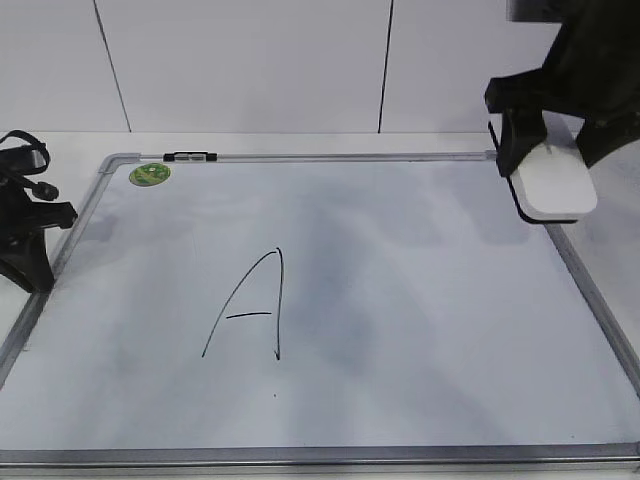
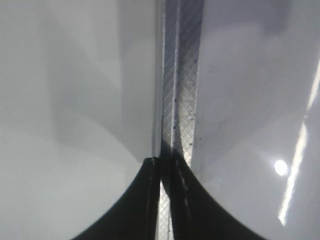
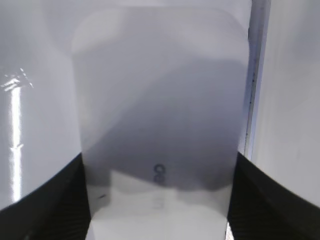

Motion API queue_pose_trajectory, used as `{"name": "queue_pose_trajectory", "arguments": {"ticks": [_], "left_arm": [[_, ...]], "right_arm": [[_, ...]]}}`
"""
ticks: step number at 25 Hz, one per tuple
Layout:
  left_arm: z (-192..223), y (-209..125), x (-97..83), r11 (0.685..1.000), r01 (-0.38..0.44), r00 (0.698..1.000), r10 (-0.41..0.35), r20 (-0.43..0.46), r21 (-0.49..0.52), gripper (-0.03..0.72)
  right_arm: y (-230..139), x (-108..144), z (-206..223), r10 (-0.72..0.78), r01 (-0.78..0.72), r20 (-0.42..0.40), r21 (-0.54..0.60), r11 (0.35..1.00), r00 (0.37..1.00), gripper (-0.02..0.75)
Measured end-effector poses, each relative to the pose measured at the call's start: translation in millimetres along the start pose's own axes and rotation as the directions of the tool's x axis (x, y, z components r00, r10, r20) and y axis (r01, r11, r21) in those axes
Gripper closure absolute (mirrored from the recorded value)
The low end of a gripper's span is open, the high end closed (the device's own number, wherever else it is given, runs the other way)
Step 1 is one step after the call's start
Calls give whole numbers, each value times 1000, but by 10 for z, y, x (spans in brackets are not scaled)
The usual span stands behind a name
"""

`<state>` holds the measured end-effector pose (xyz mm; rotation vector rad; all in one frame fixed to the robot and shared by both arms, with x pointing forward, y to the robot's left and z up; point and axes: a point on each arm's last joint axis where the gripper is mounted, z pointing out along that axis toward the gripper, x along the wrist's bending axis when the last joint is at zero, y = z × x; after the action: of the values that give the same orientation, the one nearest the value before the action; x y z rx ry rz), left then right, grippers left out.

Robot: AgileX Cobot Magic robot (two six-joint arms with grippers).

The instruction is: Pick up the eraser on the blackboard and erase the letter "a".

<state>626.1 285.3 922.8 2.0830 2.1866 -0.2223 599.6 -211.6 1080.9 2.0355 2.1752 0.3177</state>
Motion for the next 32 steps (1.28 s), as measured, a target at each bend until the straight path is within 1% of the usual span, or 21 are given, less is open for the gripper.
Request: {"name": "queue_pose_trajectory", "arguments": {"ticks": [6, 11, 15, 23, 32], "left_arm": [[0, 0, 0, 1000, 0, 1000, 0, 0, 0, 674], [0, 0, 0, 1000, 0, 1000, 0, 0, 0, 674], [0, 0, -1, 1000, 1, 1000, -1, 2, 0, 674], [0, 0, -1, 1000, 1, 1000, -1, 2, 0, 674], [0, 0, -3, 1000, 2, 1000, -2, 3, 0, 674]], "right_arm": [[-149, -84, 232, -18, 12, 63, 89, 996, 998, 188], [-143, -105, 340, -21, 12, 78, 117, 993, 997, 188], [-113, -158, 555, -5, -9, 82, 169, 985, 997, 188], [-49, -423, 907, 75, -90, 72, 245, 965, 995, 188], [165, -446, 1175, 57, -69, 54, 252, 965, 997, 188]]}}
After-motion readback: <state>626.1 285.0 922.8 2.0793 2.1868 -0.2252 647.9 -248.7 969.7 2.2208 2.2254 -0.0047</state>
